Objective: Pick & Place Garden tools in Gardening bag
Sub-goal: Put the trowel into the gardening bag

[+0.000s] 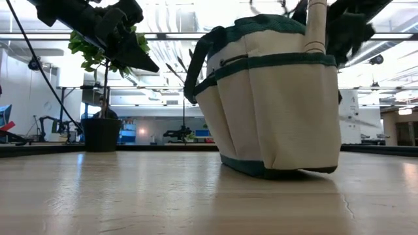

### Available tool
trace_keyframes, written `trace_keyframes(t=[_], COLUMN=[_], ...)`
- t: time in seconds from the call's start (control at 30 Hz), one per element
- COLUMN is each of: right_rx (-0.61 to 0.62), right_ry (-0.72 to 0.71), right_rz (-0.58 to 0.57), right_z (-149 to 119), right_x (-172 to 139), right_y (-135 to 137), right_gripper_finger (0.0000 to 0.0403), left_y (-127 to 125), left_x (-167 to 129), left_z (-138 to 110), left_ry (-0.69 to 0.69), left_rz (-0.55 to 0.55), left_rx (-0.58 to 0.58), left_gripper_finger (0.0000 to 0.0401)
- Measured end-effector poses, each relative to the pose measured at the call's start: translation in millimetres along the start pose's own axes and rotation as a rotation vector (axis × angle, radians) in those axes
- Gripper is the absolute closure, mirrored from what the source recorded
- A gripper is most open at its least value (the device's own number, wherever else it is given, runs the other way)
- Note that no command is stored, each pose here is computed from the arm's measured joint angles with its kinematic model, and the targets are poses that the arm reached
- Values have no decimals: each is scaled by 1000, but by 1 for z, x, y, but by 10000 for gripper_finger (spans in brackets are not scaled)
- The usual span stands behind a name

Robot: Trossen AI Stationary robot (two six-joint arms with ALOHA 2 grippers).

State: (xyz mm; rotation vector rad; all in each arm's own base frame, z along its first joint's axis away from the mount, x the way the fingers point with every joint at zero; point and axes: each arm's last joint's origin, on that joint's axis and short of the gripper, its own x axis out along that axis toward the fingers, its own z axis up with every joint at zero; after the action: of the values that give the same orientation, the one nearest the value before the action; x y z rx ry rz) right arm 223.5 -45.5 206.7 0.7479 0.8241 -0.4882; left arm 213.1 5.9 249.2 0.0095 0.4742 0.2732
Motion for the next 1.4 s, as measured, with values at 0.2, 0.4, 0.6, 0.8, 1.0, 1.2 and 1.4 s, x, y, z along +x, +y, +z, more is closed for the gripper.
trace_keyframes(t=[0.2,0.4,0.6,0.8,1.0,1.2,1.4], right_rx=[-45,-175,-329,-460,-484,-469,-448], right_ry=[-181,-408,-575,-649,-742,-797,-851], right_rz=[73,207,358,379,317,301,403], right_z=[4,1,-12,-35,-62,-90,-112], right_x=[-43,-85,-118,-125,-114,-102,-101], right_y=[2,14,32,51,65,69,68], right_gripper_finger=[356,357,357,357,357,357,357], left_y=[0,0,0,0,0,0,0], left_x=[0,0,0,0,-1,-1,-1], left_z=[0,0,3,7,15,16,16], left_ry=[0,-2,-34,-70,-152,-166,-165], left_rz=[1,2,1,0,0,1,1], left_rx=[0,40,56,42,19,42,42], left_gripper_finger=[398,398,398,398,398,398,398])
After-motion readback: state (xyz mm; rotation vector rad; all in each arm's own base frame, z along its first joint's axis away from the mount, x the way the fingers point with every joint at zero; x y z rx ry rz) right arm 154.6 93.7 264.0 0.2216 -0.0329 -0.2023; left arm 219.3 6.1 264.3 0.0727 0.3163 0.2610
